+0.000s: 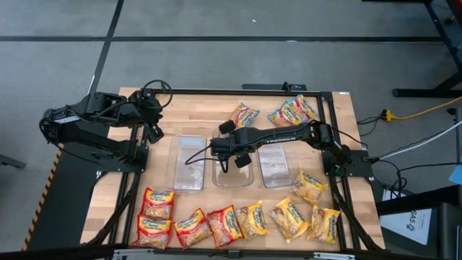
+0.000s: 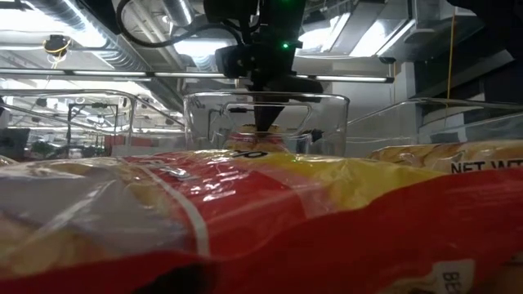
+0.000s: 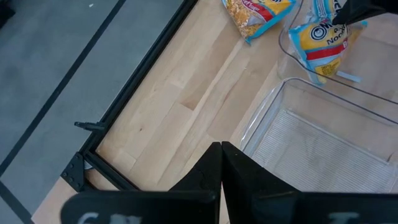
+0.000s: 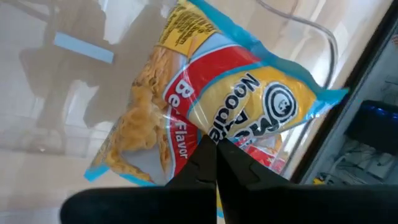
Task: Sort Maruchan noodles
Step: Put the blue noodle pack into the middle transparent bin
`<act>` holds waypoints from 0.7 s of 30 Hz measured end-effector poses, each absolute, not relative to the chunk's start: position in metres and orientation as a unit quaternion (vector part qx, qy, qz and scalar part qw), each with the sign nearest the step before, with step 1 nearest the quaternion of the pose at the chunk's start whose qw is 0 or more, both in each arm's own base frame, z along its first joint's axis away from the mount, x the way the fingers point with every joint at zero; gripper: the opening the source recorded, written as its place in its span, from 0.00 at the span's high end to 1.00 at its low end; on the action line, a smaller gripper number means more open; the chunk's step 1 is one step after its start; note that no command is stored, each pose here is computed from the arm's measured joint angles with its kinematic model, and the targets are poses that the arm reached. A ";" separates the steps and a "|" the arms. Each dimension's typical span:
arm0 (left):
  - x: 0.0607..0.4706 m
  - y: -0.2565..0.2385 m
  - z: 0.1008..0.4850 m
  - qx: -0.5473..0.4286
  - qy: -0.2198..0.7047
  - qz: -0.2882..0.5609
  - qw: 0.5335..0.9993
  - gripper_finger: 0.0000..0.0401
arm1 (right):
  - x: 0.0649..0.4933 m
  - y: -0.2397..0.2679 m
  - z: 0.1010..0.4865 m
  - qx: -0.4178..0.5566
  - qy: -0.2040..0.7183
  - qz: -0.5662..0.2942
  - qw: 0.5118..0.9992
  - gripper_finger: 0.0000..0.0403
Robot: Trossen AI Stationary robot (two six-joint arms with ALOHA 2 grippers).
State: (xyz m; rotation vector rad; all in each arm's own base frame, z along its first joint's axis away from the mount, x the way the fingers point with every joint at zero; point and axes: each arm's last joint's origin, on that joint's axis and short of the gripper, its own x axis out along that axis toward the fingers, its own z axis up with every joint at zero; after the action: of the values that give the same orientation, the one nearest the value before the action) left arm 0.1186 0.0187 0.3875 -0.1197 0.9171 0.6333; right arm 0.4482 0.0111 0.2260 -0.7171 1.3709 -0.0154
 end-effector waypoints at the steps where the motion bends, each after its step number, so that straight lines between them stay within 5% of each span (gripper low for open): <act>1: 0.119 0.019 0.387 -0.057 0.435 0.300 0.847 1.00 | 0.448 0.011 0.226 -0.324 0.619 -0.007 0.715 1.00; 15: 0.119 0.019 0.387 -0.057 0.435 0.300 0.847 1.00 | 0.447 0.004 0.226 -0.296 0.624 -0.043 0.722 1.00; 21: 0.119 0.019 0.387 -0.057 0.435 0.300 0.847 1.00 | 0.445 0.005 0.226 -0.289 0.631 -0.047 0.719 0.91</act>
State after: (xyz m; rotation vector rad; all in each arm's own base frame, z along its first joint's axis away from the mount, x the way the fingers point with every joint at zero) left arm 0.1186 0.0187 0.3874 -0.1200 0.9172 0.6335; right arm 0.4455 0.0046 0.2256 -0.6384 1.3953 -0.1032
